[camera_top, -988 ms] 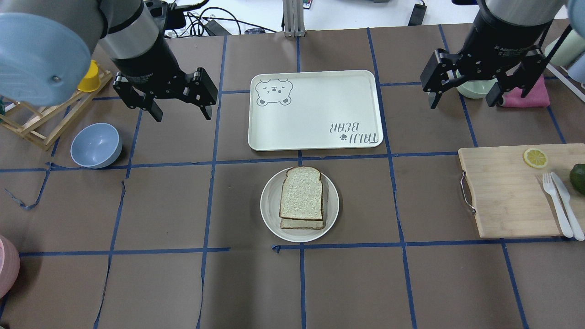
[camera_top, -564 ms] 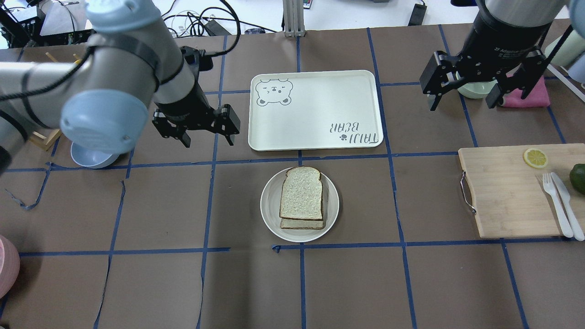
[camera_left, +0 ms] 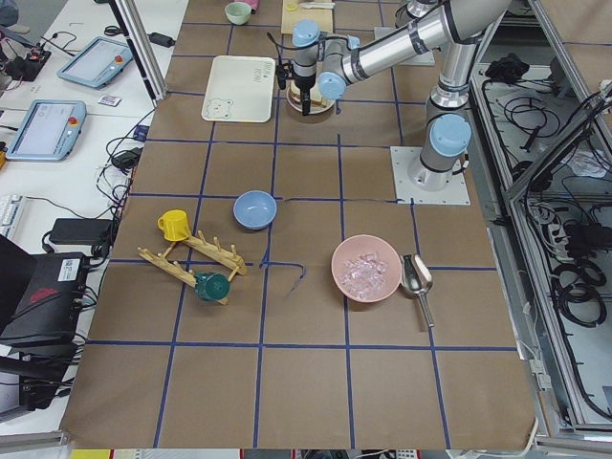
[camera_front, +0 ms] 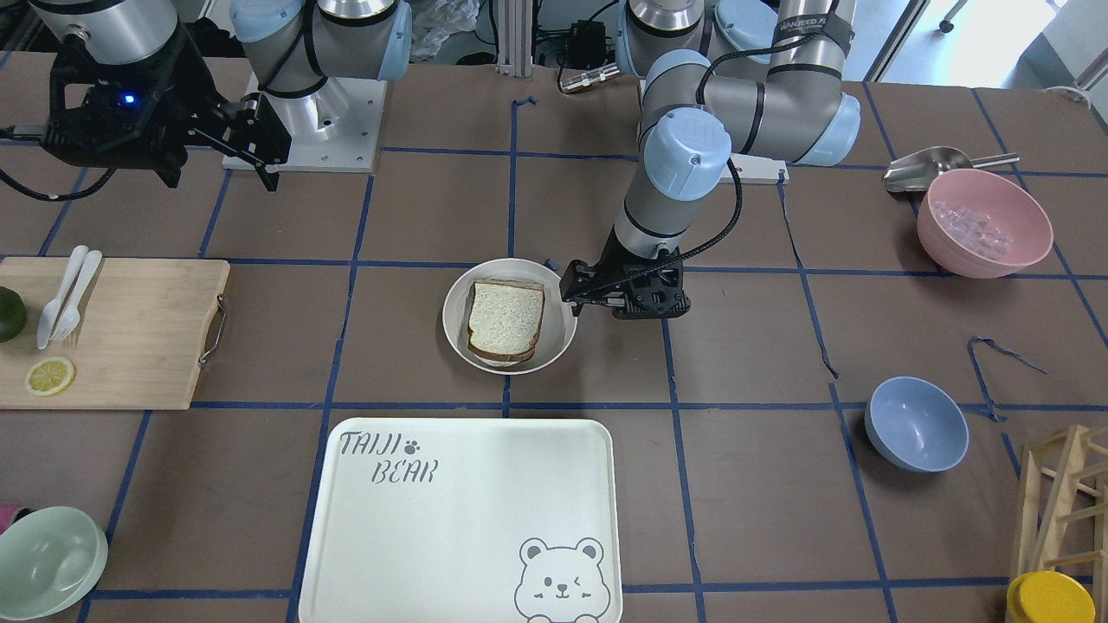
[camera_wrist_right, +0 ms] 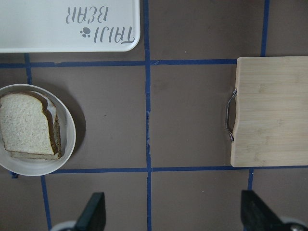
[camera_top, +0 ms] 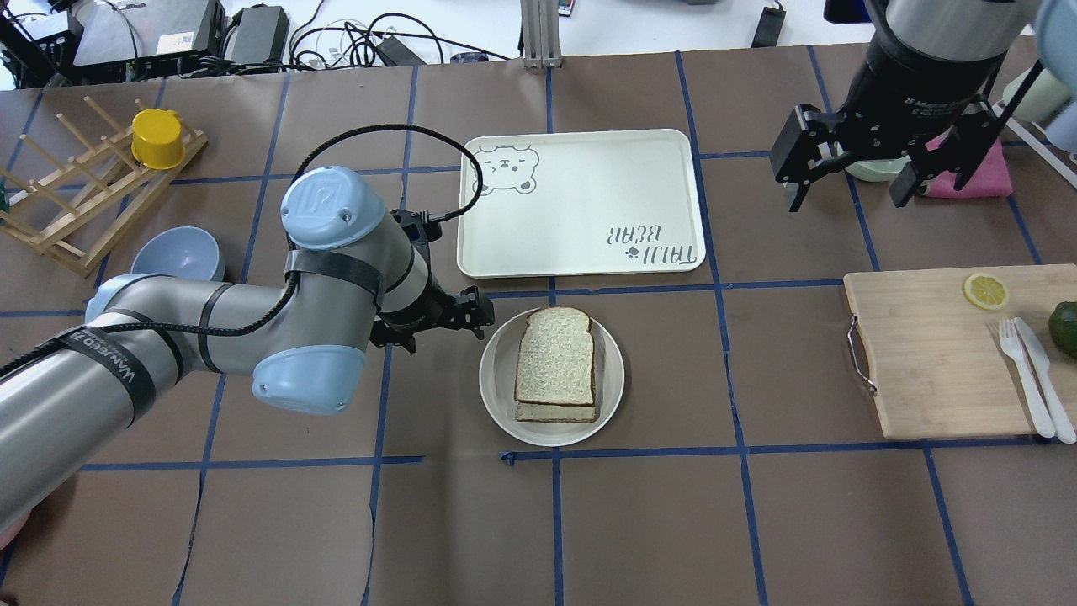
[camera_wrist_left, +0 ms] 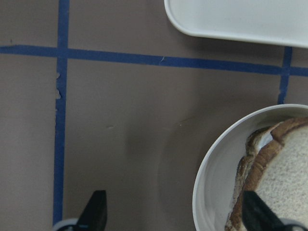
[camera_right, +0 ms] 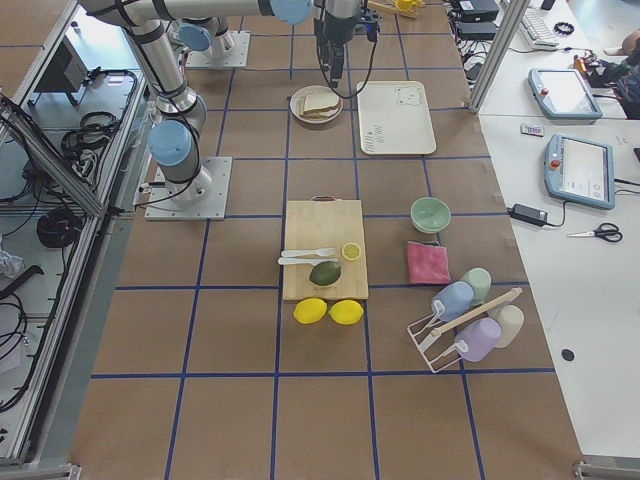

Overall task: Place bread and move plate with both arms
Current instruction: 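Reach the left gripper down to the rim of the white plate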

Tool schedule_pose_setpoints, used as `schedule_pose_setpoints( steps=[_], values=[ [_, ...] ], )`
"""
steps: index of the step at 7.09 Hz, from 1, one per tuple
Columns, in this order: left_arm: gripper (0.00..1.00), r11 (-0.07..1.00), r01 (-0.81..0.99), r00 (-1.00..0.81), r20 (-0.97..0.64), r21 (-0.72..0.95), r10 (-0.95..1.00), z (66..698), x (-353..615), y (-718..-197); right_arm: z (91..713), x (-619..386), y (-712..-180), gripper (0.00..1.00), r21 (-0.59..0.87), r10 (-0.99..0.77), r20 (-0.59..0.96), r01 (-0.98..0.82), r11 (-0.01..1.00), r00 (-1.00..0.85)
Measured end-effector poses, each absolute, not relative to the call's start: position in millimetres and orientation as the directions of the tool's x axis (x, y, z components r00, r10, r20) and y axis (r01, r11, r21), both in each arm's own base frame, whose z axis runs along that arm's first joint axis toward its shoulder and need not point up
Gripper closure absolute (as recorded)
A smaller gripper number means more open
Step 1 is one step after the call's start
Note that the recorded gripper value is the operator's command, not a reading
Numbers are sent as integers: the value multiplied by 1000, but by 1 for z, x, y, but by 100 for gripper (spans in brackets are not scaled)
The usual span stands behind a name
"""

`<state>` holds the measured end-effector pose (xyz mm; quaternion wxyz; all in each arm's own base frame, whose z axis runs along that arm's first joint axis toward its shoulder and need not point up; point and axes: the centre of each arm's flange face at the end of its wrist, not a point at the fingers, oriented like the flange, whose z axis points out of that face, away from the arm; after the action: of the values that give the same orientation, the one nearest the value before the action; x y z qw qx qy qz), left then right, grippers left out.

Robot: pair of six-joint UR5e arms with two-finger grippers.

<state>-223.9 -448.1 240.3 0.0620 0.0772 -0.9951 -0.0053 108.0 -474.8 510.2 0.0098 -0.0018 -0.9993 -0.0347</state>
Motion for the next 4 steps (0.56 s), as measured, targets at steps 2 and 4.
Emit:
schedule_pose_setpoints(
  steps=[2, 4],
  values=[
    [3, 982, -181, -976, 112, 48, -185, 217, -243, -443, 510, 108, -475, 0, 67, -4, 20, -2, 998, -1000],
    [14, 982, -170, -979, 95, 80, -178, 199, -250, -439, 510, 108, -475, 0, 65, -46, 21, -45, 997, -999]
  ],
)
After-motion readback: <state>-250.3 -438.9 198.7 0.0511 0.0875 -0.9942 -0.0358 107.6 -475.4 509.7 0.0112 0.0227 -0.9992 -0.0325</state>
